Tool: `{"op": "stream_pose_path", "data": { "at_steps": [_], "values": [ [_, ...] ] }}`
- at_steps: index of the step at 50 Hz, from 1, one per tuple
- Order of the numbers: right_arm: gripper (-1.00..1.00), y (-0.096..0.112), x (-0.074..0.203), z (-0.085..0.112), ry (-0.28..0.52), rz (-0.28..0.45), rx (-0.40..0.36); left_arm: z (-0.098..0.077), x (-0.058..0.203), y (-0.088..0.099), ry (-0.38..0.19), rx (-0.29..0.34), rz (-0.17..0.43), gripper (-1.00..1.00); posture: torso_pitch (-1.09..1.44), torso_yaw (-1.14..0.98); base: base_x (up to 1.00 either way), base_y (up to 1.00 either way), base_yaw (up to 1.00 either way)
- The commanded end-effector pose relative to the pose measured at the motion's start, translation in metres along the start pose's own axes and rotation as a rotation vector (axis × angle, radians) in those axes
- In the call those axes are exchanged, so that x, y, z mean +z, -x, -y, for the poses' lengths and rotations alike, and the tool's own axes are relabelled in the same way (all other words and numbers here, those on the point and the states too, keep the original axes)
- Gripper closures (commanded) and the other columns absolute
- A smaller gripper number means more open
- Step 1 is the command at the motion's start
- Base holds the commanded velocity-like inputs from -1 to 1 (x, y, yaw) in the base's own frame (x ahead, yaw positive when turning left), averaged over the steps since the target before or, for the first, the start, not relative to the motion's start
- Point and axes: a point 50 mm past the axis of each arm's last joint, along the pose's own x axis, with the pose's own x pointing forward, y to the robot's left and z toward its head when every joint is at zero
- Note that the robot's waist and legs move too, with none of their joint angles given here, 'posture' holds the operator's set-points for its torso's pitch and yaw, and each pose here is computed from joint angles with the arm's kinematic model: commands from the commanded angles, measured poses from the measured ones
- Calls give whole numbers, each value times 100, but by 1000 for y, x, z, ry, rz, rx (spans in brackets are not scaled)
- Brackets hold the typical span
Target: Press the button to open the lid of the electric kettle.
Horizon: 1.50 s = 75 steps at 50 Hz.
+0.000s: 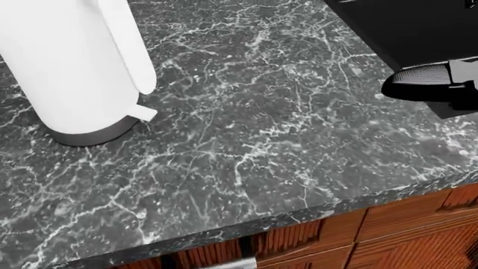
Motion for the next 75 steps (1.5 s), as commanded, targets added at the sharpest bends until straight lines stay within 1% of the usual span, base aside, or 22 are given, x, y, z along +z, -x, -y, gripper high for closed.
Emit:
{"op": "stream_pose_path", "data": {
  "at_steps": [1, 18, 21, 22, 23, 27, 30, 32, 33, 36, 37, 38, 40, 41, 42, 47, 52, 55, 60, 61, 65, 75],
  "values": [
    [-100, 0, 9, -1, 3, 46, 5, -3, 7, -1, -3, 20, 39, -100, 0, 0, 27, 28, 0],
    [-100, -1, 13, 0, -3, 45, 0, -4, 9, -1, -2, 21, 44, -100, 0, 0, 28, 29, 0],
    [-100, -1, 13, -1, 3, 45, 0, -4, 9, -1, -2, 21, 44, -100, 0, 0, 12, 4, 0],
    [-100, -1, 13, 0, 19, 52, -7, -4, 9, -1, -2, 21, 44, -100, 0, 0, 0, 0, 0],
    [-100, -2, 13, 0, 4, 46, -6, -4, 9, -1, -2, 21, 44, -100, 0, 0, 0, 0, 0],
    [-100, -5, 16, 1, 2, 53, -19, -4, 10, -1, -3, 20, 45, -100, 0, 0, 0, 0, 0],
    [-100, -7, 17, -3, 27, 69, -6, -4, 11, -1, -2, 20, 46, -100, 0, 0, 0, 0, 0],
    [-100, -9, 19, -8, 75, 94, 0, -4, 11, 0, -2, 20, 46, -100, 0, 0, 0, 0, 0],
    [-100, -11, 20, -10, 74, 95, 3, -4, 11, 0, -3, 20, 46, -100, 0, 0, 0, 0, 0],
    [-100, -14, 21, -13, 100, 115, -15, -4, 11, 0, -3, 20, 46, -100, 0, 0, 0, 0, 0],
    [-100, -17, 23, -14, 98, 137, -34, -3, 11, 0, -4, 19, 46, -100, 0, 0, 0, 0, 0],
    [-100, -19, 23, -15, 109, 154, -37, -3, 11, 0, -5, 18, 46, -100, 0, 0, 0, 0, 0],
    [-100, -22, 21, -16, 111, 147, -34, -3, 11, 0, -7, 18, 47, -100, 0, 0, 0, 0, 0],
    [-100, -26, 22, -17, 127, 157, -44, -3, 12, -1, -8, 18, 47, -100, 0, 0, 0, 0, 0],
    [-100, -28, 22, -17, 126, 157, -45, -3, 12, -1, -8, 18, 47, -100, 0, 0, 0, 0, 0],
    [-100, -41, 23, -24, 128, 143, -26, -3, 11, -1, -8, 17, 46, -100, 0, 0, 0, 0, 0],
    [-100, -52, 23, -36, 145, 149, 17, -3, 11, 0, -10, 17, 46, -100, 0, 0, 0, 0, 0],
    [-100, -57, 23, -40, 139, 142, 36, -3, 12, 0, -9, 16, 46, -100, 0, 0, 0, 0, 0],
    [-100, -66, 17, -44, 98, 104, 71, -2, 10, 0, -14, 15, 43, -100, 0, 0, 0, 0, 0],
    [-100, -68, 15, -44, 102, 102, 75, -2, 10, 0, -13, 15, 44, -100, 0, 0, 0, 0, 0],
    [-100, -69, 17, -49, 122, 117, 100, -3, 10, 0, -14, 15, 42, -100, 0, 0, 0, 0, 25],
    [-100, -69, 18, -51, 116, 123, 114, -2, 10, 0, -14, 13, 43, -100, 0, 0, 0, 0, 100]
  ]
}}
